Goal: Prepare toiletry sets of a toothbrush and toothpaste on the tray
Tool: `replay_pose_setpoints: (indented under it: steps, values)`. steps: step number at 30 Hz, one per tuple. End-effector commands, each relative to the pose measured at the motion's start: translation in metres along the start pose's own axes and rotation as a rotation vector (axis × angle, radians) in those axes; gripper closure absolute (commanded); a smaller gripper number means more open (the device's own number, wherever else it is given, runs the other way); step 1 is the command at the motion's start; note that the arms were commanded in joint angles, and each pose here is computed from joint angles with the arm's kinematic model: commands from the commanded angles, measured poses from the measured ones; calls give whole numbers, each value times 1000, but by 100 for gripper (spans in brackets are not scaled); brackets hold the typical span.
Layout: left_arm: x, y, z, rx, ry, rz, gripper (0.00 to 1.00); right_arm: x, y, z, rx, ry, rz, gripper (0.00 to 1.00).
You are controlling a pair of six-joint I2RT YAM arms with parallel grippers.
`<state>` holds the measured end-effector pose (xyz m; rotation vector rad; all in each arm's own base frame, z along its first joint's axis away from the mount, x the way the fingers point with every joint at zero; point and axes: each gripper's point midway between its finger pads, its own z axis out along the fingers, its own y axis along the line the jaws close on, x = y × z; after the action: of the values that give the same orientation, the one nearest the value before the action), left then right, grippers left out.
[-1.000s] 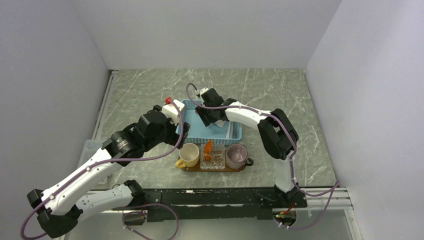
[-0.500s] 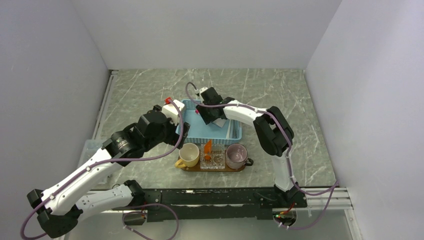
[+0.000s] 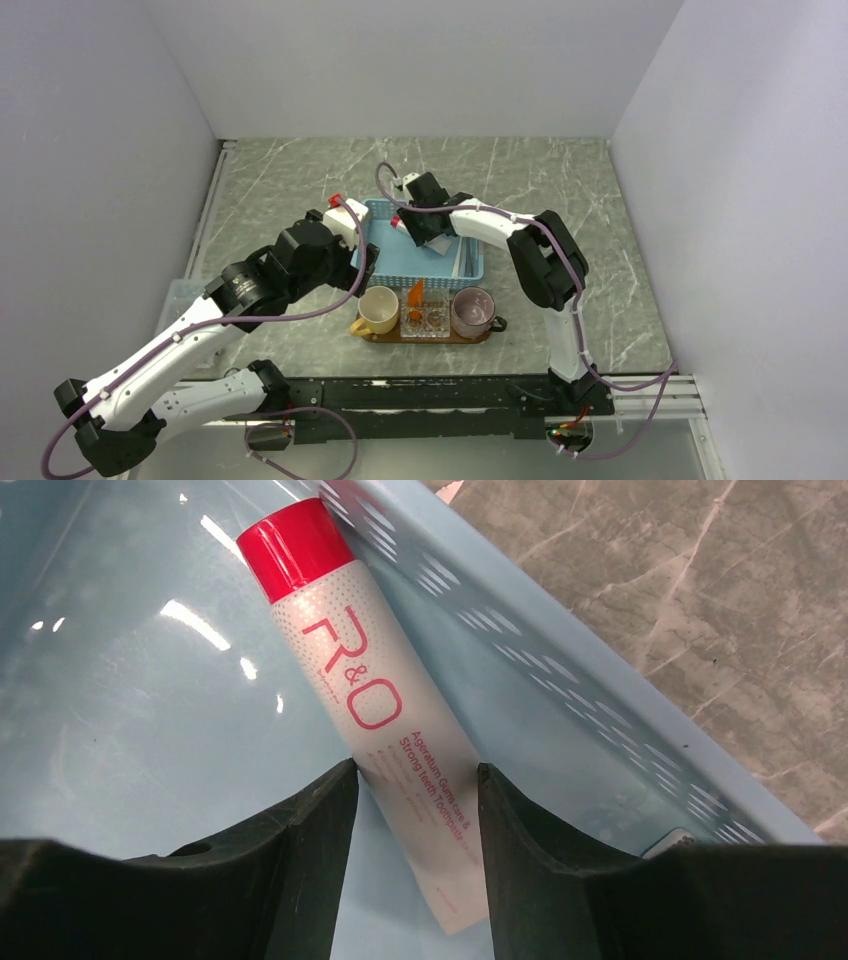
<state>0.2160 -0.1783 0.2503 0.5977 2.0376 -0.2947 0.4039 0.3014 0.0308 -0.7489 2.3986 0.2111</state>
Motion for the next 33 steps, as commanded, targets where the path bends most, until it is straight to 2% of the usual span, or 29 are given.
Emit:
replay_pose_setpoints:
  steps: [1, 6, 9, 16, 33]
  values:
    - [-6, -1, 1, 6, -28, -10, 1, 22, -3, 13, 14, 63, -15, 51]
    - [-6, -1, 1, 8, -25, -8, 1, 25, 1, 14, -4, 75, -14, 84]
    - [-6, -1, 1, 8, -29, -11, 1, 22, 1, 10, -2, 67, -13, 100]
    - [-7, 0, 0, 5, -34, -13, 1, 7, 1, -10, 0, 14, -9, 100]
    - [-16, -4, -4, 25, -66, -39, 1, -44, 5, -118, 44, -207, -43, 100]
